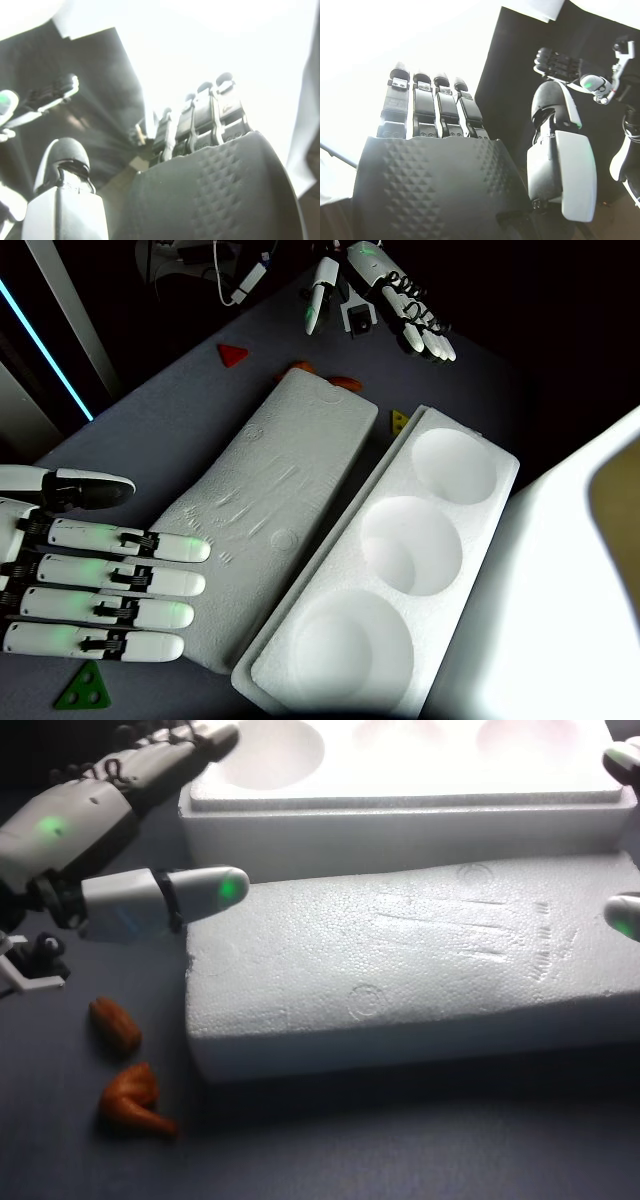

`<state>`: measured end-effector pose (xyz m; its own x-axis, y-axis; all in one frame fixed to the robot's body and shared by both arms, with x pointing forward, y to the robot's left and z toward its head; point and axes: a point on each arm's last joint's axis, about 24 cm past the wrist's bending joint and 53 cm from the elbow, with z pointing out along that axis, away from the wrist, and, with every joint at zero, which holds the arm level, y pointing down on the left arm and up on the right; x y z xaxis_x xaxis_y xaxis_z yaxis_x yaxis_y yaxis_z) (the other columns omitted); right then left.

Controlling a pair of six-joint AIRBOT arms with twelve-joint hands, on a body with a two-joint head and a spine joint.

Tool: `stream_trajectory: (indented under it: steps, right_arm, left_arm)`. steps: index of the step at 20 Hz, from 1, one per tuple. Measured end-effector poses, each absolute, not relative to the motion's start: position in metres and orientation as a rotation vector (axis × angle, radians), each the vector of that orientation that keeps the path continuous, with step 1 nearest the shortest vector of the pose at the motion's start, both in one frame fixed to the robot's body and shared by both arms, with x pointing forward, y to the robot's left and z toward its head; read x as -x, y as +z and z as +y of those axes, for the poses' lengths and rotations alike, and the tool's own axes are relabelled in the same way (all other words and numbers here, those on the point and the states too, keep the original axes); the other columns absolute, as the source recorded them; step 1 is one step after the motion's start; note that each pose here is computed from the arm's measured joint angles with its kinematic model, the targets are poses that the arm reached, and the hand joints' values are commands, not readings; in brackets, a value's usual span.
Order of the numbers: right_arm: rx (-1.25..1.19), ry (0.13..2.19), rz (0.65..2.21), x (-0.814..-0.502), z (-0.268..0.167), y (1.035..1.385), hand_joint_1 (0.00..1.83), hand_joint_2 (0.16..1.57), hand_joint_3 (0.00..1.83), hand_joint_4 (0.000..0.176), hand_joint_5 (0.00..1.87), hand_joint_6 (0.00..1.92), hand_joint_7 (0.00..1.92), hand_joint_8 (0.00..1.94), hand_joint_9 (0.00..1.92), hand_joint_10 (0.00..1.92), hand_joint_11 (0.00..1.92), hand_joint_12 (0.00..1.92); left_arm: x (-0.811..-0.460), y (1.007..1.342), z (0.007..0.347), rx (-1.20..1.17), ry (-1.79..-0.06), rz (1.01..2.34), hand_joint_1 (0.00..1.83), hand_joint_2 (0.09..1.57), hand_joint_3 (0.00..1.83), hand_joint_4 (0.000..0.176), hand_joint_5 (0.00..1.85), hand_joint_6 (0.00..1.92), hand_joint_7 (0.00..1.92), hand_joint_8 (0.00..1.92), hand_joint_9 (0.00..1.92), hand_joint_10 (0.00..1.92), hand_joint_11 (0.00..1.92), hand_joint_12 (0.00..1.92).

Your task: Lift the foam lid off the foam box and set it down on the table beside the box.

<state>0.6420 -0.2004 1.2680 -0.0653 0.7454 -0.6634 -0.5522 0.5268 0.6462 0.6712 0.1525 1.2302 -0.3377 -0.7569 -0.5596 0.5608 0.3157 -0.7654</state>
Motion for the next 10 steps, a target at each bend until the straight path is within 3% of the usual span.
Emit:
stream_trajectory:
  steps: [3,6,8,10]
  right_arm:
    - [-0.186,1.08,1.248,-0.644,-0.1952,1.2665,0.23,1.26,0.02,0.0,0.0,0.0,0.0,0.0,0.0,0.0,0.0,0.0]
    - [-0.189,1.078,1.249,-0.6443,-0.1957,1.2663,0.21,1.26,0.01,0.0,0.0,0.0,0.0,0.0,0.0,0.0,0.01,0.0]
    - [-0.186,1.079,1.248,-0.644,-0.1954,1.2667,0.24,1.29,0.02,0.0,0.0,0.0,0.0,0.0,0.0,0.0,0.0,0.0]
    - [-0.185,1.082,1.238,-0.6432,-0.1956,1.2687,0.27,1.29,0.02,0.0,0.0,0.0,0.0,0.0,0.0,0.0,0.02,0.01]
  left_arm:
    - [-0.6749,1.2338,0.1478,0.197,-1.367,1.35,0.36,1.18,0.02,0.078,0.0,0.0,0.0,0.0,0.0,0.0,0.0,0.0]
    - [-0.6738,1.2349,0.1457,0.185,-1.369,1.35,0.4,1.21,0.02,0.05,0.0,0.0,0.0,0.0,0.0,0.0,0.0,0.0]
    - [-0.6736,1.2357,0.1459,0.18,-1.369,1.347,0.41,1.22,0.01,0.046,0.0,0.0,0.0,0.0,0.0,0.0,0.0,0.0]
    - [-0.6741,1.2396,0.1463,0.183,-1.374,1.334,0.44,1.25,0.02,0.07,0.01,0.0,0.0,0.0,0.0,0.0,0.0,0.0]
